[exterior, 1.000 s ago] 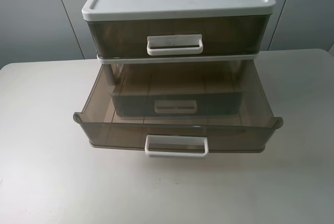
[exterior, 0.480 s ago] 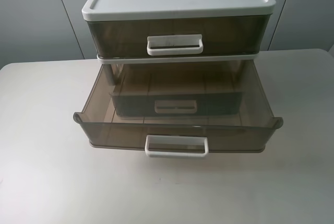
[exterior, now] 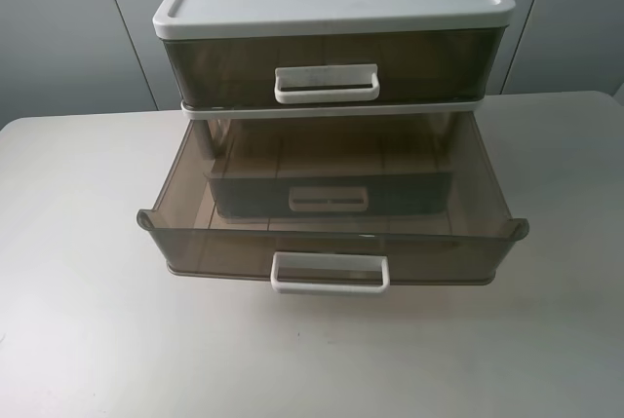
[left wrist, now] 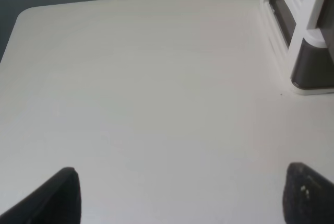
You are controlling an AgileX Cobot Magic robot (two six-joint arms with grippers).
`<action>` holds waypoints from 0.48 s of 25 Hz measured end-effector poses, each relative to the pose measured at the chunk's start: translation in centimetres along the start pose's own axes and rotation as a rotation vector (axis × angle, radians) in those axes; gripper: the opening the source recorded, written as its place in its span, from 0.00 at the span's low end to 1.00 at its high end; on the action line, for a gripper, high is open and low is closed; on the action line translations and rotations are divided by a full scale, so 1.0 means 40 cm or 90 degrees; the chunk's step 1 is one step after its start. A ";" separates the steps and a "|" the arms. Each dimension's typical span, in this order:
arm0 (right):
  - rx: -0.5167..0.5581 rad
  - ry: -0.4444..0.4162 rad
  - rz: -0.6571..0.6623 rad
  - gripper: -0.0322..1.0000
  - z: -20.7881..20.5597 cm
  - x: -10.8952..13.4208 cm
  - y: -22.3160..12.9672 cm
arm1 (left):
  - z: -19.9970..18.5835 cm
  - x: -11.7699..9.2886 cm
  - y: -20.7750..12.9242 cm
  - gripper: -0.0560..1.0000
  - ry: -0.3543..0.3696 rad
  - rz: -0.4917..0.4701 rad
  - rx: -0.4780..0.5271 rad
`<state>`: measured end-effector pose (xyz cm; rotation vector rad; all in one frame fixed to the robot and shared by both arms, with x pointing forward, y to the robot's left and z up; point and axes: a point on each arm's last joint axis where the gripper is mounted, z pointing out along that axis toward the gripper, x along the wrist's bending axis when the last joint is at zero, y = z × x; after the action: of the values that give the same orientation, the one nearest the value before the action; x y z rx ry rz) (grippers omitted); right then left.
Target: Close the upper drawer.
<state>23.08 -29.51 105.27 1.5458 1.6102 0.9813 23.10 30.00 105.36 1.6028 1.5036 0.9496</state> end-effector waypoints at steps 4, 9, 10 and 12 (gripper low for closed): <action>0.000 0.000 0.000 0.71 0.000 0.000 0.000 | 0.000 0.000 0.000 0.75 0.000 0.000 0.000; 0.000 0.000 0.000 0.71 0.000 0.000 0.000 | 0.000 0.000 0.000 0.75 0.000 0.000 0.000; 0.000 0.000 0.000 0.71 0.000 0.000 0.000 | 0.000 0.000 0.000 0.75 0.000 0.000 0.000; 0.000 0.000 0.000 0.71 0.000 0.000 0.000 | 0.000 0.000 0.000 0.75 0.000 0.000 0.000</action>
<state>23.08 -29.51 105.27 1.5458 1.6102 0.9813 23.10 30.00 105.36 1.6028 1.5036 0.9496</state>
